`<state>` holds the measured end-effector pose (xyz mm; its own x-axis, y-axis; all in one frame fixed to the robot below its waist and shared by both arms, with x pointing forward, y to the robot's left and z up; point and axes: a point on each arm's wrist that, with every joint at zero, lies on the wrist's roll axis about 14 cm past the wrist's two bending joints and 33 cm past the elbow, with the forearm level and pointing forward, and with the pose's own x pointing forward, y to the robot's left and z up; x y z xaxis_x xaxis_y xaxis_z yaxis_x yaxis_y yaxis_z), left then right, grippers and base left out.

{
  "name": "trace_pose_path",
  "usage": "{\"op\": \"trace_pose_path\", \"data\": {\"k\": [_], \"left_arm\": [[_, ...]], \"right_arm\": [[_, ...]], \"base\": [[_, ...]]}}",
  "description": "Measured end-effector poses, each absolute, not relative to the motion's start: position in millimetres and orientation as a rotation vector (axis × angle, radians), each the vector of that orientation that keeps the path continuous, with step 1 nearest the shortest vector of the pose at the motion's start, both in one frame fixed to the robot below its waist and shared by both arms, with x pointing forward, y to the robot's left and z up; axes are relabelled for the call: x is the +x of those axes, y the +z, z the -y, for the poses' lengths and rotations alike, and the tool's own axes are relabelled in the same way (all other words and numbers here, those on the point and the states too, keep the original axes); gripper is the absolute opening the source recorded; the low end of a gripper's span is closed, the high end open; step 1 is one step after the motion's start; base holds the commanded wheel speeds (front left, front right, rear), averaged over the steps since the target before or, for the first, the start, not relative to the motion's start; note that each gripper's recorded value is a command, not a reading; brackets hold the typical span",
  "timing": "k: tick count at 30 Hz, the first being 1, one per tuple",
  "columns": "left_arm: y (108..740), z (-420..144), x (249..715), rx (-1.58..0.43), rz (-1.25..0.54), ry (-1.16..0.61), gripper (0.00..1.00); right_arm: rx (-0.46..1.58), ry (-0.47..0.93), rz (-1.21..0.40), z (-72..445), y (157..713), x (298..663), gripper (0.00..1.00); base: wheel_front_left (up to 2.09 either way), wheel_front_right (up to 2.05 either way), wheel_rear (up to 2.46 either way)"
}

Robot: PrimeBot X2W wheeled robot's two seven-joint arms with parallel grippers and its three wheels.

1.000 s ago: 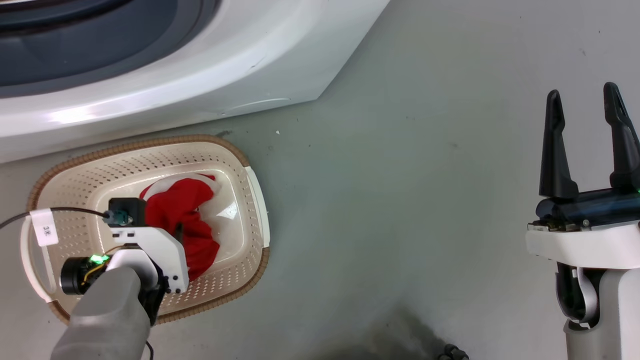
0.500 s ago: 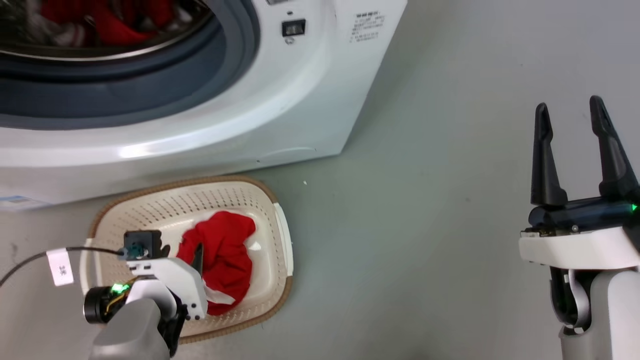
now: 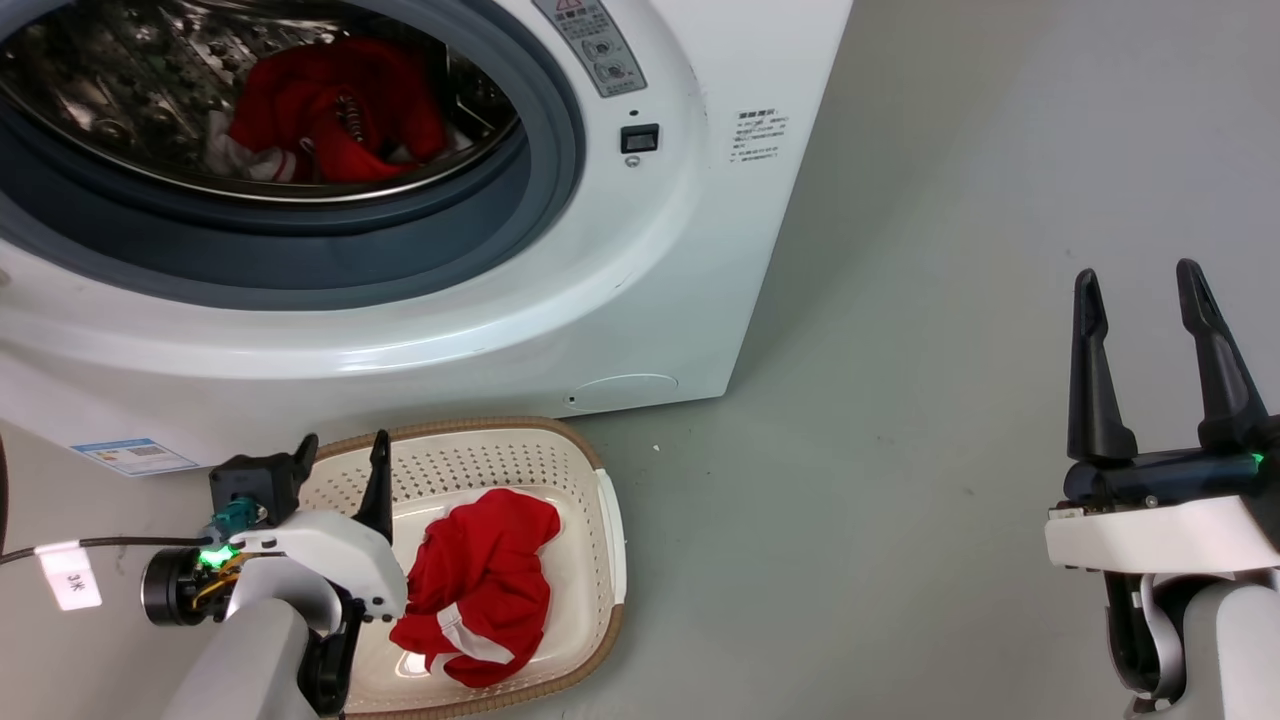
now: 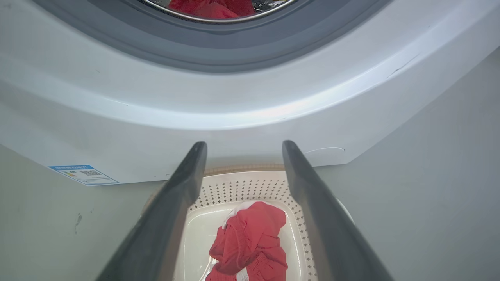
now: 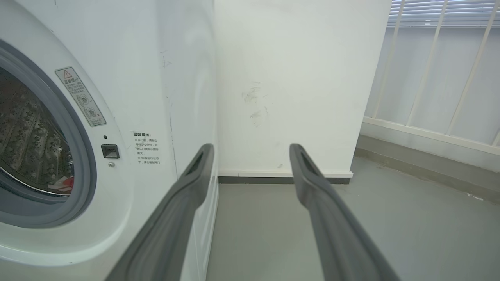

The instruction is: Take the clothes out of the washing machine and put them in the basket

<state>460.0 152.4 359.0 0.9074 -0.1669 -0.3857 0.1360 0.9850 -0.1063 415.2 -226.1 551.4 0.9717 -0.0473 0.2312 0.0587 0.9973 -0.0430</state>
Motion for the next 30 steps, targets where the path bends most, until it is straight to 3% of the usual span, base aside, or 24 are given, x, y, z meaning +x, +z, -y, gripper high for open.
{"op": "trace_pose_path", "data": {"k": [8,14,22,30], "left_arm": [[401,-145,474,-0.090,-0.251,-0.173,1.00],[432,-147,516,-0.068,-0.148,-0.176,1.00],[444,-146,583,-0.001,-0.163,-0.226,1.00],[427,-160,659,0.103,-0.335,-0.259,1.00]], "right_arm": [[-0.040,-0.037,0.240,220,553,419,1.00],[-0.038,-0.022,0.207,215,538,428,1.00],[-0.029,-0.022,0.151,217,512,446,1.00],[-0.041,-0.028,0.084,222,479,463,1.00]], "base": [[0.00,0.00,0.00],[0.00,0.00,0.00],[0.00,0.00,0.00],[0.00,0.00,0.00]]}}
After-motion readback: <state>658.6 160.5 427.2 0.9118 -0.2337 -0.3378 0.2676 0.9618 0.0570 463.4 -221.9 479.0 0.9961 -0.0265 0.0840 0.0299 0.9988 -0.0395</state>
